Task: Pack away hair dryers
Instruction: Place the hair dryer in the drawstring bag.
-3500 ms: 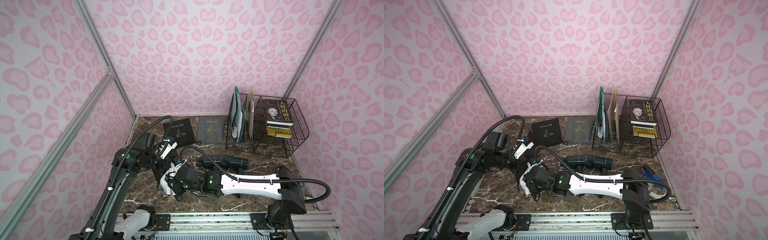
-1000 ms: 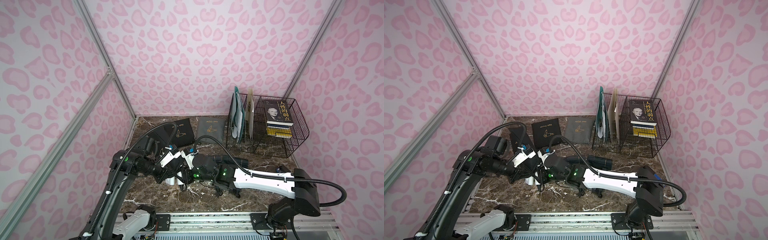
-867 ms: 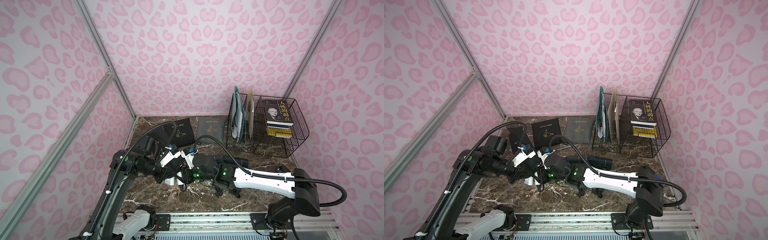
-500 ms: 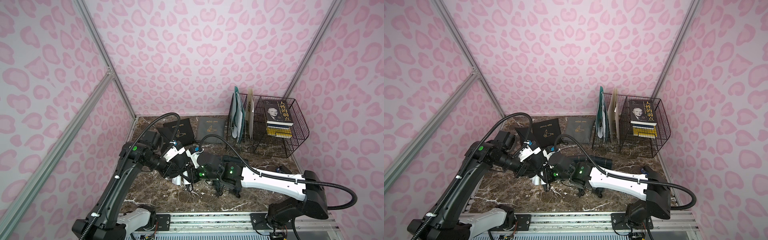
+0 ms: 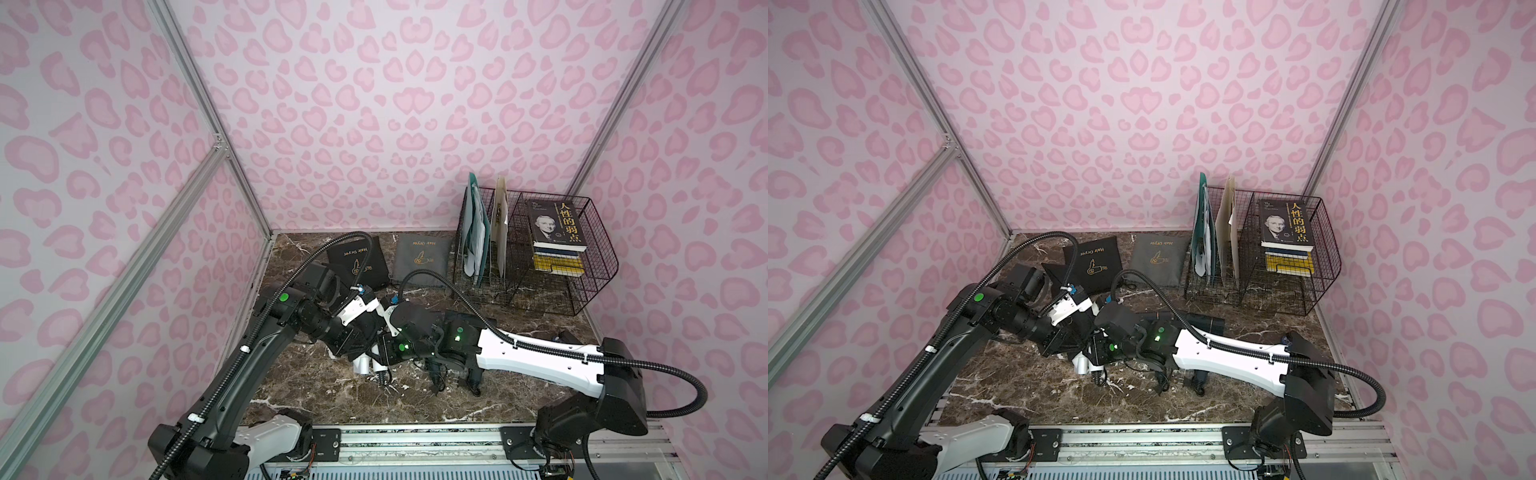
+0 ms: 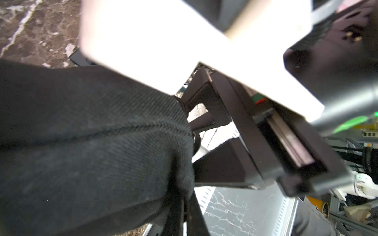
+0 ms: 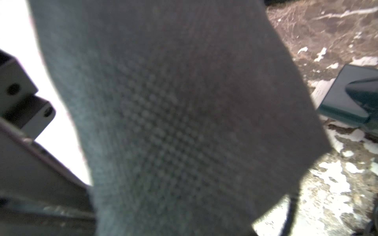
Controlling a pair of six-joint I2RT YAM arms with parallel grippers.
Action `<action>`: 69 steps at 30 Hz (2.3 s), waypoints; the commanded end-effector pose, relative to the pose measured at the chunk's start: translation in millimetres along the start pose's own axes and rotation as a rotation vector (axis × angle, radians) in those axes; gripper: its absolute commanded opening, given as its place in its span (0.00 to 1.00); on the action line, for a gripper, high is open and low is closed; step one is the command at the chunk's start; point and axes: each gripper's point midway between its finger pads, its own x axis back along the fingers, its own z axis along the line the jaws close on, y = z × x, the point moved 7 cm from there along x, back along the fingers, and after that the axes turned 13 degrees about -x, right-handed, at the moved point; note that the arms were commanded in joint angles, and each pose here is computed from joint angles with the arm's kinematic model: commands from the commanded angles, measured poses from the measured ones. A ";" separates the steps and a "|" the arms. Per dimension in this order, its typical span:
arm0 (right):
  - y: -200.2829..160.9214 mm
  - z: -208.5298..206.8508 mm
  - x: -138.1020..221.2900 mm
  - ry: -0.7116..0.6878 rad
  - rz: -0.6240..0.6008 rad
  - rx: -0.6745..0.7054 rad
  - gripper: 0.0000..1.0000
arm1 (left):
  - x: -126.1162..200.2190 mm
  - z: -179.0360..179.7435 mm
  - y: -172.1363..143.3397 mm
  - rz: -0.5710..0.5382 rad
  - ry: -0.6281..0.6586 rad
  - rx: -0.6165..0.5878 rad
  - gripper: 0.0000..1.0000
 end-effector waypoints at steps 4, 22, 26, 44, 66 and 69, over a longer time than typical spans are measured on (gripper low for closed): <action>6.6 8.3 -12.3 0.043 0.003 0.000 0.06 | -3.0 10.9 -2.6 0.022 0.083 0.027 0.02; 6.1 3.6 -17.3 0.012 0.015 -0.014 0.21 | -3.3 12.7 1.5 0.021 0.074 0.024 0.02; 4.5 5.7 -15.3 0.022 0.025 -0.009 0.24 | 0.8 12.5 4.9 0.022 0.084 0.008 0.02; -4.4 11.8 -7.3 0.031 0.030 0.005 0.38 | -4.3 13.4 7.3 0.032 0.033 0.034 0.02; -13.4 -0.2 -22.5 0.003 0.103 0.075 0.30 | -10.1 12.0 -0.3 0.072 -0.011 0.042 0.01; -9.1 -9.0 -22.9 -0.006 0.090 0.055 0.27 | -4.9 3.5 -2.4 0.068 -0.034 0.018 0.02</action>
